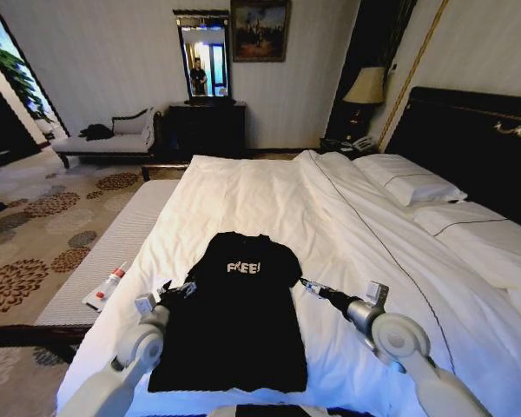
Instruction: Fold the clothes on the bed.
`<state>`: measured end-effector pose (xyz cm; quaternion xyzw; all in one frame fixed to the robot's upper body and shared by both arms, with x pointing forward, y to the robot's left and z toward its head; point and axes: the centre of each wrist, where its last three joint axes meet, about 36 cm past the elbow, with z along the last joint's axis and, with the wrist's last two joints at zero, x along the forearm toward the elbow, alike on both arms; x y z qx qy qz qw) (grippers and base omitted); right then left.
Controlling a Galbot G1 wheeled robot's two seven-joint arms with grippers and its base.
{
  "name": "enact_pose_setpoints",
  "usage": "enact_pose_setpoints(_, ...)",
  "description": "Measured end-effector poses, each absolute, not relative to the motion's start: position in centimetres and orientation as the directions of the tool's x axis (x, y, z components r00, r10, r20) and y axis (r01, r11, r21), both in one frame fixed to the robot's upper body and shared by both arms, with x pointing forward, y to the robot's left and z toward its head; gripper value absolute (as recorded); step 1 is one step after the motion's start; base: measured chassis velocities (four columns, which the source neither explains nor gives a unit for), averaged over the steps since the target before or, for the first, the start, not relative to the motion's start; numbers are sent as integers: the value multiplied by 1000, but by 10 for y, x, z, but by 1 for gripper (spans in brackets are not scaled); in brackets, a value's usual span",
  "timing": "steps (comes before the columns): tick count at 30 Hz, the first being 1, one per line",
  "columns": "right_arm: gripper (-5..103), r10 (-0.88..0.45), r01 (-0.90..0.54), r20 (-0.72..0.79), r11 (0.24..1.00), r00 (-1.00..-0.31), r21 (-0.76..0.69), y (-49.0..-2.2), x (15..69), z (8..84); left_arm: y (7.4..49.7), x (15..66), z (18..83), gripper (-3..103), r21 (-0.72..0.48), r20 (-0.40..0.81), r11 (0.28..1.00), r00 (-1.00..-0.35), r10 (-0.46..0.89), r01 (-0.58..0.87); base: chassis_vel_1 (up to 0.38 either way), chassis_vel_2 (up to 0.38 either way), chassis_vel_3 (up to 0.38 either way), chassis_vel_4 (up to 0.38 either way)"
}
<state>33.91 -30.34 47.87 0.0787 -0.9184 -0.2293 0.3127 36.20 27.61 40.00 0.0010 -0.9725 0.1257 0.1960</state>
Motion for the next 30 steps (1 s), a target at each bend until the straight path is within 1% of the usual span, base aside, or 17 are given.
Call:
enact_pose_setpoints(2, 100, -289, 2, 535, 879, -794, 477, -307, 344, 475, 276, 362, 400, 100, -244, 382, 968, -923, 47, -51, 0, 0, 0, 0)
enact_pose_setpoints(4, 100, -302, 29, 532, 851, -791, 525, -318, 360, 466, 277, 357, 401, 100, -239, 386, 970, -921, 49, -48, 0, 0, 0, 0)
enact_pose_setpoints(5, 100, -302, 29, 532, 851, -791, 525, -318, 360, 466, 277, 357, 401, 100, -239, 386, 970, -921, 49, -48, 0, 0, 0, 0)
enact_pose_setpoints(8, 100, -336, 46, 529, 811, -779, 583, -319, 383, 457, 283, 349, 405, 100, -223, 390, 974, -920, 47, -45, 0, 0, 0, 0)
enact_pose_setpoints(9, 100, -336, 46, 529, 811, -779, 583, -319, 383, 457, 283, 349, 405, 100, -223, 390, 974, -920, 47, -45, 0, 0, 0, 0)
enact_pose_setpoints(11, 100, -354, 54, 523, 788, -775, 613, -317, 399, 451, 287, 347, 408, 100, -214, 389, 976, -920, 44, -44, 0, 0, 0, 0)
enact_pose_setpoints(12, 100, -369, 55, 517, 772, -773, 633, -317, 411, 448, 290, 345, 410, 100, -206, 390, 978, -920, 40, -44, 0, 0, 0, 0)
enact_pose_setpoints(13, 100, -369, 55, 517, 772, -773, 633, -317, 411, 448, 290, 345, 410, 100, -206, 390, 978, -920, 40, -44, 0, 0, 0, 0)
enact_pose_setpoints(17, 100, -424, 30, 493, 735, -760, 678, -326, 439, 437, 301, 337, 421, 100, -178, 394, 983, -918, 31, -43, 0, 0, 0, 0)
enact_pose_setpoints(23, 100, -417, 58, 499, 720, -760, 691, -332, 458, 417, 311, 332, 429, 100, -156, 401, 986, -916, 13, -54, 0, 0, 0, 0)
enact_pose_setpoints(27, 100, -408, 100, 524, 710, -747, 697, -334, 470, 396, 313, 327, 433, 100, -149, 402, 987, -915, 4, -62, 0, 0, 0, 0)
enact_pose_setpoints(30, 100, -417, 101, 531, 709, -737, 698, -335, 473, 387, 313, 324, 434, 100, -152, 405, 986, -914, -1, -68, 0, 0, 0, 0)
